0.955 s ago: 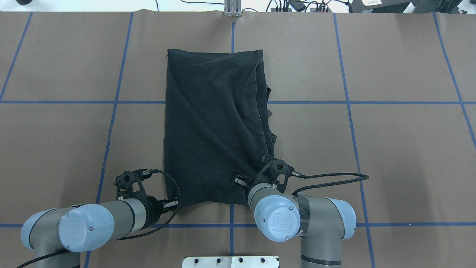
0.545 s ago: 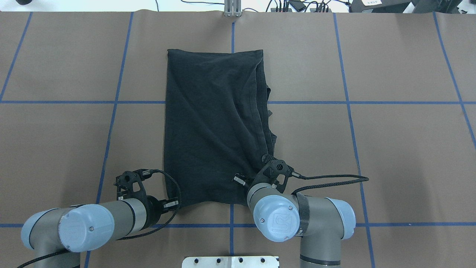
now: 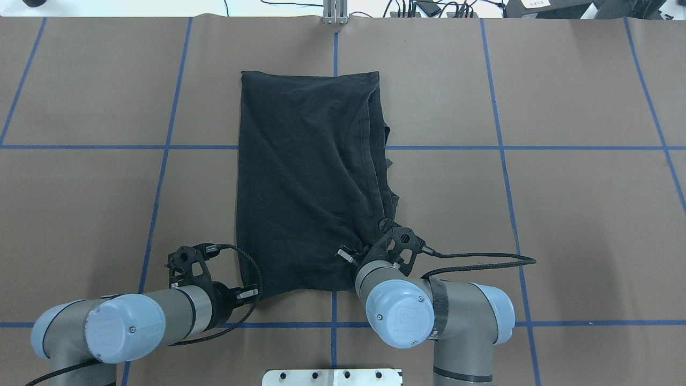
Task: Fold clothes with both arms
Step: 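Move the right gripper down to the shirt corner nearest the robot, then grasp the shirt's near corners with both grippers, then lift the near edge with both grippers and fold it away from the robot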
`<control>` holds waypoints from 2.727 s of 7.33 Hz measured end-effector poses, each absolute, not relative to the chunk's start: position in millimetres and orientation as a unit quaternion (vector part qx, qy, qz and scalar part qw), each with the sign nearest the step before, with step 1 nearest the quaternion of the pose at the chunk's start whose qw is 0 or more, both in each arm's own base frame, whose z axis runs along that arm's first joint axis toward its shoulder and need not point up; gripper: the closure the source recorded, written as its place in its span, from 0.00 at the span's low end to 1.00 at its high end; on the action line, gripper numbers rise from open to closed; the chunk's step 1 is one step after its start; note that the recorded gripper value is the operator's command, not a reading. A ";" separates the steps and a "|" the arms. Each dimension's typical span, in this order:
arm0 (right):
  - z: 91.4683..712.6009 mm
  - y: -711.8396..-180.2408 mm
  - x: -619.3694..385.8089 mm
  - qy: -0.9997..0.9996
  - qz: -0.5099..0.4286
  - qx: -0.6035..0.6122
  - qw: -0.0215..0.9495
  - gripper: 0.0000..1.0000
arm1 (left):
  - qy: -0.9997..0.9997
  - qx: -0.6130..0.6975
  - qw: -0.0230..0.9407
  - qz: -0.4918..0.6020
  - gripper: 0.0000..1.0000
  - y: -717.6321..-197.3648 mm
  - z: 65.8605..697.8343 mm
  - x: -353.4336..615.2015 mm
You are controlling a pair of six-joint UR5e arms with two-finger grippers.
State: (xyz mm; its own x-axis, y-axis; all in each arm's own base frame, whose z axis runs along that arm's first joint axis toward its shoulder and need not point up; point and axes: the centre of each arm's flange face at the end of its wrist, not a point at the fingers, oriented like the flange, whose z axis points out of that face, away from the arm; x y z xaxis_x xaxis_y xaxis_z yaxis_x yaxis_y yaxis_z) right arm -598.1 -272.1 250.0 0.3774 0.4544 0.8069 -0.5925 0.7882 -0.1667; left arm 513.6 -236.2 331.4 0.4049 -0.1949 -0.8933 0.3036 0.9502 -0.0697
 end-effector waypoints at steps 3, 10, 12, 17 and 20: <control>239.6 -274.2 -585.5 -0.471 0.320 0.075 0.818 1.00 | 0.543 0.050 0.825 -0.146 1.00 -233.7 312.0 495.9; 175.6 -175.4 -472.7 -0.497 0.262 0.054 0.826 1.00 | 0.575 0.009 0.810 -0.111 1.00 -203.9 225.5 410.1; 169.2 -207.9 -465.9 -0.495 0.285 0.073 0.818 1.00 | 0.573 0.018 0.812 -0.112 1.00 -216.1 225.8 409.2; 155.0 -328.7 -483.2 -0.462 0.343 0.100 0.812 1.00 | 0.541 0.100 0.825 -0.133 1.00 -329.8 197.0 408.4; 155.9 -392.0 -495.0 -0.432 0.355 0.109 0.821 1.00 | 0.498 0.147 0.844 -0.134 1.00 -432.0 197.2 426.8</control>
State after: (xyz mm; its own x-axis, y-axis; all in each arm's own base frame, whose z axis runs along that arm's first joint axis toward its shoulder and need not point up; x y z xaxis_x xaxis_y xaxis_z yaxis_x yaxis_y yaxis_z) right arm -495.0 -392.0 155.9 0.3734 0.4895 0.7880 -0.6782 0.7236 -0.1281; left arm 426.8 -432.0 197.2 0.4687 -0.0805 -0.8797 0.3729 0.9208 0.1144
